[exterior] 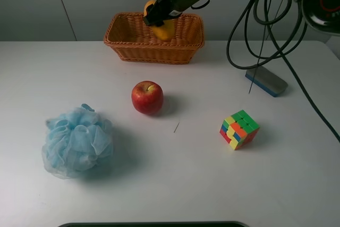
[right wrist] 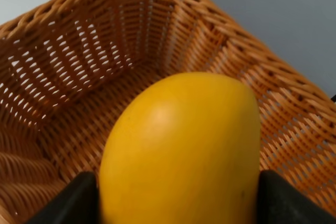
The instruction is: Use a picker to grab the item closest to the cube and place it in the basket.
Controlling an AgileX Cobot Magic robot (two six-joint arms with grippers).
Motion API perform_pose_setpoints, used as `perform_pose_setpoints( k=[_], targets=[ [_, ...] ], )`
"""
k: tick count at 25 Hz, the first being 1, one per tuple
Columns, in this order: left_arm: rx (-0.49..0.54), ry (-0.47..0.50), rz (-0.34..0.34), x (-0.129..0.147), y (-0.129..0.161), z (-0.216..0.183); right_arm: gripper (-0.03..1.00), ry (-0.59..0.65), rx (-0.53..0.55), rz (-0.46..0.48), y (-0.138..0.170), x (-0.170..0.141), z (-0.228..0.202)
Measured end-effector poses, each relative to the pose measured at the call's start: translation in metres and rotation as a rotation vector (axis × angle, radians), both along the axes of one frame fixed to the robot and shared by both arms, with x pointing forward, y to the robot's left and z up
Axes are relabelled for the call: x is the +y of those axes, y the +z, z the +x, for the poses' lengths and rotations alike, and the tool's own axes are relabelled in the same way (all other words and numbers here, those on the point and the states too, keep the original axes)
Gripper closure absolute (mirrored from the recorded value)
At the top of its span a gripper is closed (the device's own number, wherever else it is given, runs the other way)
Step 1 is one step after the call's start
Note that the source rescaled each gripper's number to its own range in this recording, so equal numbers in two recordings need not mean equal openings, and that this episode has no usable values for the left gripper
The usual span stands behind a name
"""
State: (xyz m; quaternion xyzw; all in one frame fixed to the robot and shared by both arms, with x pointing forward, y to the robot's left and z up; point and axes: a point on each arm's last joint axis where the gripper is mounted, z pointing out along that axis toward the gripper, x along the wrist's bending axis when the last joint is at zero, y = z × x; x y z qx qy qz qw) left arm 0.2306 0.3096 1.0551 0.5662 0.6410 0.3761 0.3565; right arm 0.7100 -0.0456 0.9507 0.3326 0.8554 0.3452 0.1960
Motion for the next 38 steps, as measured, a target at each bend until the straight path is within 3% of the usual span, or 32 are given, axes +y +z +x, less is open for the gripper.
perform_pose_setpoints(
  k=[7,8,9,10,12,20,25,30,33,38],
  targets=[
    [0.000,0.000,0.000,0.000,0.000,0.000,0.91,-0.009,-0.004,0.012,0.002,0.000,0.001],
    [0.000,0.000,0.000,0.000,0.000,0.000,0.72,-0.011,-0.003,0.013,0.002,0.000,0.001],
    [0.000,0.000,0.000,0.000,0.000,0.000,0.31,-0.011,-0.003,0.015,0.002,0.000,0.001],
    [0.000,0.000,0.000,0.000,0.000,0.000,0.12,-0.013,-0.002,0.019,0.002,0.001,0.001],
    [0.000,0.000,0.000,0.000,0.000,0.000,0.00,-0.014,-0.004,0.025,0.003,0.001,0.001],
    [0.000,0.000,0.000,0.000,0.000,0.000,-0.03,-0.001,0.019,0.018,0.007,0.001,-0.002],
    [0.000,0.000,0.000,0.000,0.000,0.000,-0.03,0.033,0.067,-0.022,0.045,-0.017,-0.012],
    [0.000,0.000,0.000,0.000,0.000,0.000,-0.03,0.027,0.127,-0.145,0.116,-0.078,-0.034],
    [0.000,0.000,0.000,0.000,0.000,0.000,-0.03,-0.045,0.184,-0.231,0.156,-0.127,-0.054],
    [0.000,0.000,0.000,0.000,0.000,0.000,-0.03,-0.274,0.117,-0.197,0.225,-0.211,-0.088]
  ],
)
